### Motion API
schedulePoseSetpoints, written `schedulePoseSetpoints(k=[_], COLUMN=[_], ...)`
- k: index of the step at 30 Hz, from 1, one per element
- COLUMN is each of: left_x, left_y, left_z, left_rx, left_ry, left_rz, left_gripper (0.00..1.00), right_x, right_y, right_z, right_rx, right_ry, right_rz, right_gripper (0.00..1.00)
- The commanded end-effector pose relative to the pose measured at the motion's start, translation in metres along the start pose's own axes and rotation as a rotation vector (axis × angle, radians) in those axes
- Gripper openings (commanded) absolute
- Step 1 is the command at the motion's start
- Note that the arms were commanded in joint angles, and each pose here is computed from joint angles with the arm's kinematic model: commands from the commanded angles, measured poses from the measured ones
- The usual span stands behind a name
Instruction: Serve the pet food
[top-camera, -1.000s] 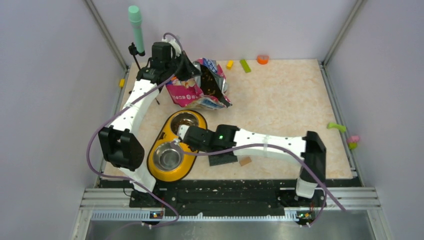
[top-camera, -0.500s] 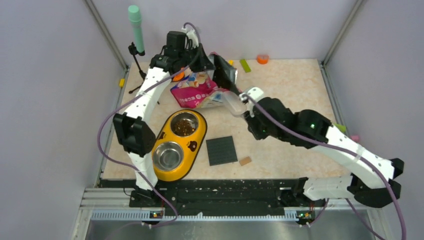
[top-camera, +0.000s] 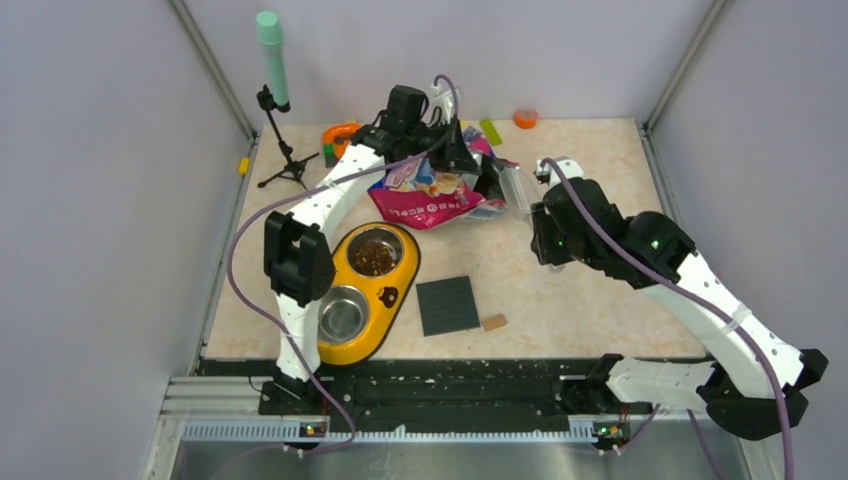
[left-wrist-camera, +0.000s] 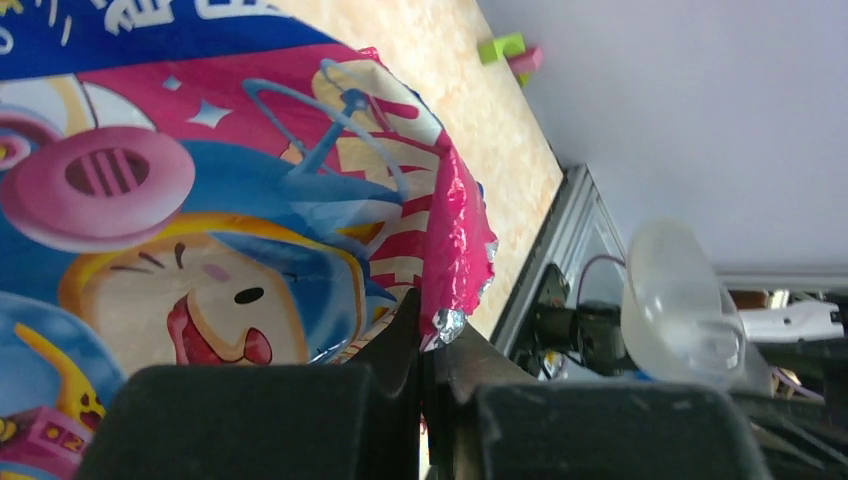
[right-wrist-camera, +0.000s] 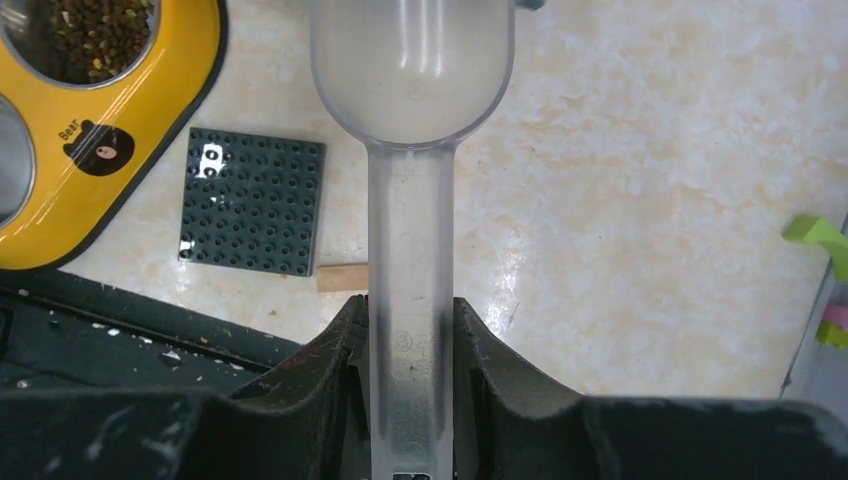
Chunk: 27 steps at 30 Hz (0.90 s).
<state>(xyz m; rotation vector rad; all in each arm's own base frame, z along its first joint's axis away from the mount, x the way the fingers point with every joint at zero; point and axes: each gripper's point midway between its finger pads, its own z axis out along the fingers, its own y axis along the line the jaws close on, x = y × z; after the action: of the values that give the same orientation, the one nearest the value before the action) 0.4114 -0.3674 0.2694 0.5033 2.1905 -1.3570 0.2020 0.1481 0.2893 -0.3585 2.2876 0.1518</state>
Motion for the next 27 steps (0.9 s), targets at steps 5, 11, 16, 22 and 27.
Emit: schedulePoseSetpoints(k=[5,11,16,22,27], left_x=[0.006,0.007,0.018,0.025,0.026], left_y=[-0.066,-0.058,-0.057,-0.056,-0.049], left_z=[-0.046,-0.048,-0.054,-0.06,-0.061], left_rx=[0.125,0.07,0.066,0.057,0.048], left_ry=[-0.027,-0.03,0.009,0.027,0.031], left_rz=[0.13,0.13,0.155,0.174,0.176], left_gripper=[0.0,0.0,0.0,0.0,0.0], right_x=[0.009,0.021,0.004,-0.013,-0.012], right_y=[0.002,0.013,0.018,0.02,0.008], right_z=[0.022,0.042,0.061,0.092,0.134], right_rx=[-0.016,-0.055,-0.049,-0.045,0.007], right_ry=[0.085,0.156,0.122,0.105,0.106], right_rz=[-0.05,-0.114,-0.119,-0.132,-0.086], right_gripper=[0.0,0.0,0.0,0.0,0.0])
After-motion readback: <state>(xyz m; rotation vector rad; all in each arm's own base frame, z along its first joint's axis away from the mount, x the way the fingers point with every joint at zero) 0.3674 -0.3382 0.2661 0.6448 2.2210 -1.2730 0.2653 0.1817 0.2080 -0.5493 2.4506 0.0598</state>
